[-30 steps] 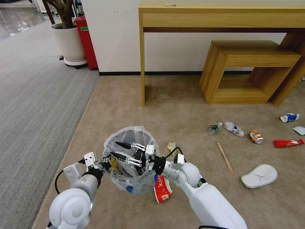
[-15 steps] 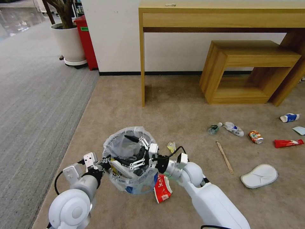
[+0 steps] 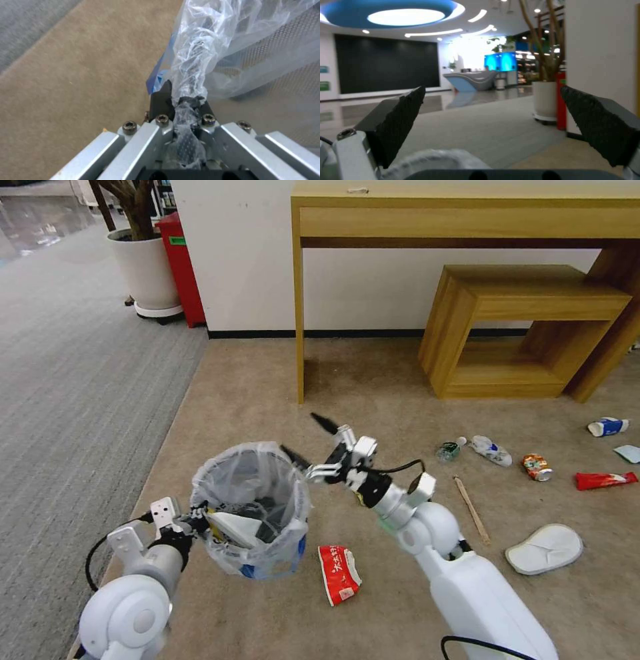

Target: Pick up the trash bin and place the garbage on the floor into it.

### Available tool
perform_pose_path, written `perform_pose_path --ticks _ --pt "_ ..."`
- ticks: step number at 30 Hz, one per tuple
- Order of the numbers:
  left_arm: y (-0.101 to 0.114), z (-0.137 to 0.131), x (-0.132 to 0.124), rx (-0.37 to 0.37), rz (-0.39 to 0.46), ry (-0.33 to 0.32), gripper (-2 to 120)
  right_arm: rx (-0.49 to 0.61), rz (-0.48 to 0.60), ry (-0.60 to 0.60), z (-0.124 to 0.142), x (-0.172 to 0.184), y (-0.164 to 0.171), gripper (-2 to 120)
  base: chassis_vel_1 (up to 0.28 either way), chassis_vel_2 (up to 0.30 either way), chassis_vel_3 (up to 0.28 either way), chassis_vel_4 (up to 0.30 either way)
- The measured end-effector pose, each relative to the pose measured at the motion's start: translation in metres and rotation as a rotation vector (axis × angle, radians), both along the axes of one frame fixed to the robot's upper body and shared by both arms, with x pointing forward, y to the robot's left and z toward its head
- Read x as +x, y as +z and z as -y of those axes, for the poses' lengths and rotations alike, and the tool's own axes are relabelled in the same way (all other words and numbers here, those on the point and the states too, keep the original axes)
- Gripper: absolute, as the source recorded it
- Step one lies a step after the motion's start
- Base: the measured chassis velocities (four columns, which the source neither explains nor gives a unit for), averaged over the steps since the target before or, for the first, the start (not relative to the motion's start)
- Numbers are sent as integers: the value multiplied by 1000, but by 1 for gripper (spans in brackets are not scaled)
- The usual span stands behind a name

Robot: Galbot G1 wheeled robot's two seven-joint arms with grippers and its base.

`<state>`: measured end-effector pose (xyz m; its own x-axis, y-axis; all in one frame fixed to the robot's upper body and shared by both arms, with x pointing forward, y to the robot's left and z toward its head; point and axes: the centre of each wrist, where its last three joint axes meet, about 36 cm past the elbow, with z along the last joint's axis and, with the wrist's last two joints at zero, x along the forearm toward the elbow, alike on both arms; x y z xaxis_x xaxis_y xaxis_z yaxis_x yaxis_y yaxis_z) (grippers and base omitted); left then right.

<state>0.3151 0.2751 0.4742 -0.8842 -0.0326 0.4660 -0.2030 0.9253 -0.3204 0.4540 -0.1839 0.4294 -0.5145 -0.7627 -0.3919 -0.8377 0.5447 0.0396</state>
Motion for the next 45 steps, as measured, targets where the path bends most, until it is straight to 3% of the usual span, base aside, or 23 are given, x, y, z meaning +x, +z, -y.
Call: perform_pose_path --ticks 5,8,13,19,22,30,45 --pt "2 -10 0 28 14 22 1 -41 -10 -86 32 -1 2 100 0 0 0 0" --pt "1 -19 2 56 23 44 1 -119 -38 -183 77 -8 -2 100 0 0 0 0" --pt "-1 -21 6 62 22 46 1 -187 -89 -247 112 -18 -7 100 0 0 0 0" --pt "-4 -23 8 65 15 43 1 -269 -176 -280 141 -28 -12 100 0 0 0 0" --pt "-9 -25 8 69 10 47 1 -319 -254 -223 158 -35 -24 100 0 0 0 0" --pt "-11 -24 8 73 8 46 1 -371 -337 -109 161 -44 -54 100 0 0 0 0" --pt "-16 -22 7 79 2 56 1 -429 -476 128 139 -74 -123 100 0 0 0 0"
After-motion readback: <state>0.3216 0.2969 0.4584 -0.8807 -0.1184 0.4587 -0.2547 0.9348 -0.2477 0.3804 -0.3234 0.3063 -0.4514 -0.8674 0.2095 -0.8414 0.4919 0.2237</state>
